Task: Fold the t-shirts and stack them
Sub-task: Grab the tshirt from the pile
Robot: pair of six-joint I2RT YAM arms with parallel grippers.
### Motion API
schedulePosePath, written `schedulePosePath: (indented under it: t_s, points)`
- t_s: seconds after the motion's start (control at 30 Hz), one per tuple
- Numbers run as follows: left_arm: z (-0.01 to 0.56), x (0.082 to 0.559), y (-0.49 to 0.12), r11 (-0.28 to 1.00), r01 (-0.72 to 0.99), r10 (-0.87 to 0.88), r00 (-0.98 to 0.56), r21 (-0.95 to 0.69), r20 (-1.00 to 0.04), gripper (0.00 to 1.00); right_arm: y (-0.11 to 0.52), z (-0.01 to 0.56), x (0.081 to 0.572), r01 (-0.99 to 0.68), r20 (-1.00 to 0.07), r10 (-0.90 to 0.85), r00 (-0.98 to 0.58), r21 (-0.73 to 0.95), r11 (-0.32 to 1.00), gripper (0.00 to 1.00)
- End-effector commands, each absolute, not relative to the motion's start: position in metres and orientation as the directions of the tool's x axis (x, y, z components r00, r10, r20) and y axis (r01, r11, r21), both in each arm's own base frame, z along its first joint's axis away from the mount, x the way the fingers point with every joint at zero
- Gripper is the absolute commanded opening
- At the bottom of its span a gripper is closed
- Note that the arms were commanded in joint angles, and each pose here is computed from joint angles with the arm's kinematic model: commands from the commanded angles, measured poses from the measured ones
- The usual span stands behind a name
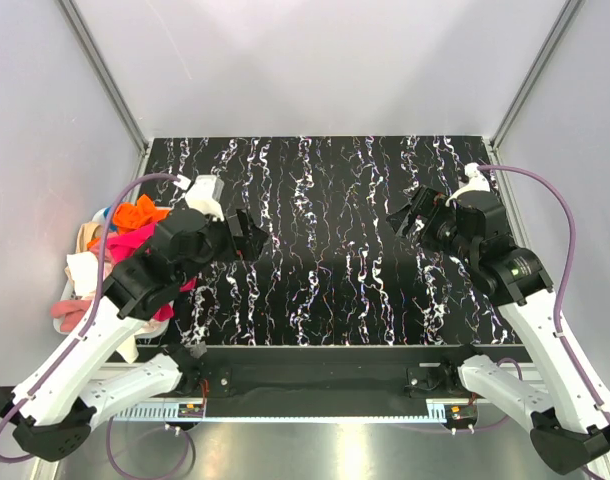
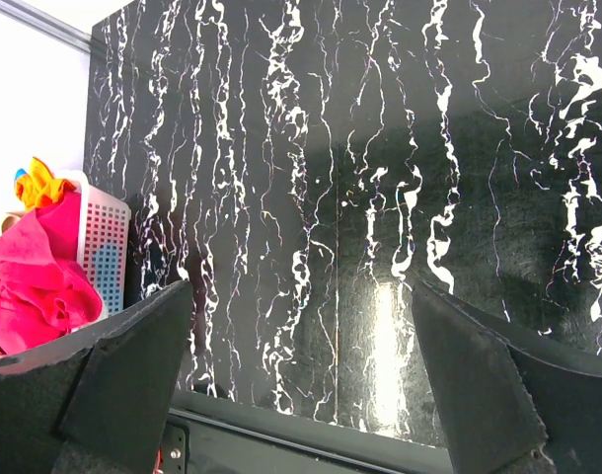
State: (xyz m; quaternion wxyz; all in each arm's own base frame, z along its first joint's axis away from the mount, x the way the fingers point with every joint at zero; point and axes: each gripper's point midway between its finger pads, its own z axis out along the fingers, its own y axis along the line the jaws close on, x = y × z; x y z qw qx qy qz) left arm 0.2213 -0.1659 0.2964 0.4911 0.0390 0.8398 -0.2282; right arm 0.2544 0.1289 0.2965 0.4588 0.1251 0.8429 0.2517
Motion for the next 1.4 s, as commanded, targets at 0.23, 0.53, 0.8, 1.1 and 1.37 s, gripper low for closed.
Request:
schedulePosePath:
  t_s: [0.23, 0.53, 0.8, 1.1, 1.37]
  points:
    - [0.333, 0.265, -0.098, 0.957, -0.084, -0.288, -0.335, -0.276, -0.897, 0.99, 0.125, 0.294, 0.249, -0.053, -0.742, 0.417, -0.526, 0.517, 0.854, 1.0]
    - [0.247, 0.27, 0.057, 0.694, -0.696, -0.516, -0.304, -0.183, -0.801, 0.95, 0.129, 0.267, 0.248, -0.046, -0.721, 0.407, -0.561, 0.518, 0.854, 0.99]
    - [0.188, 0.263, 0.089, 0.536, -0.839, -0.592, -0.298, -0.089, -0.749, 0.85, 0.149, 0.274, 0.241, -0.133, -0.694, 0.376, -0.614, 0.56, 0.818, 1.0]
    - [0.225, 0.29, 0.083, 0.656, -0.75, -0.521, -0.366, -0.087, -0.771, 0.03, 0.148, 0.279, 0.233, -0.149, -0.699, 0.391, -0.599, 0.577, 0.803, 1.0]
    - [0.444, 0.292, 0.041, 0.777, -0.396, -0.535, -0.004, -0.49, -0.845, 0.0, 0.15, 0.284, 0.233, -0.157, -0.697, 0.393, -0.6, 0.585, 0.796, 1.0]
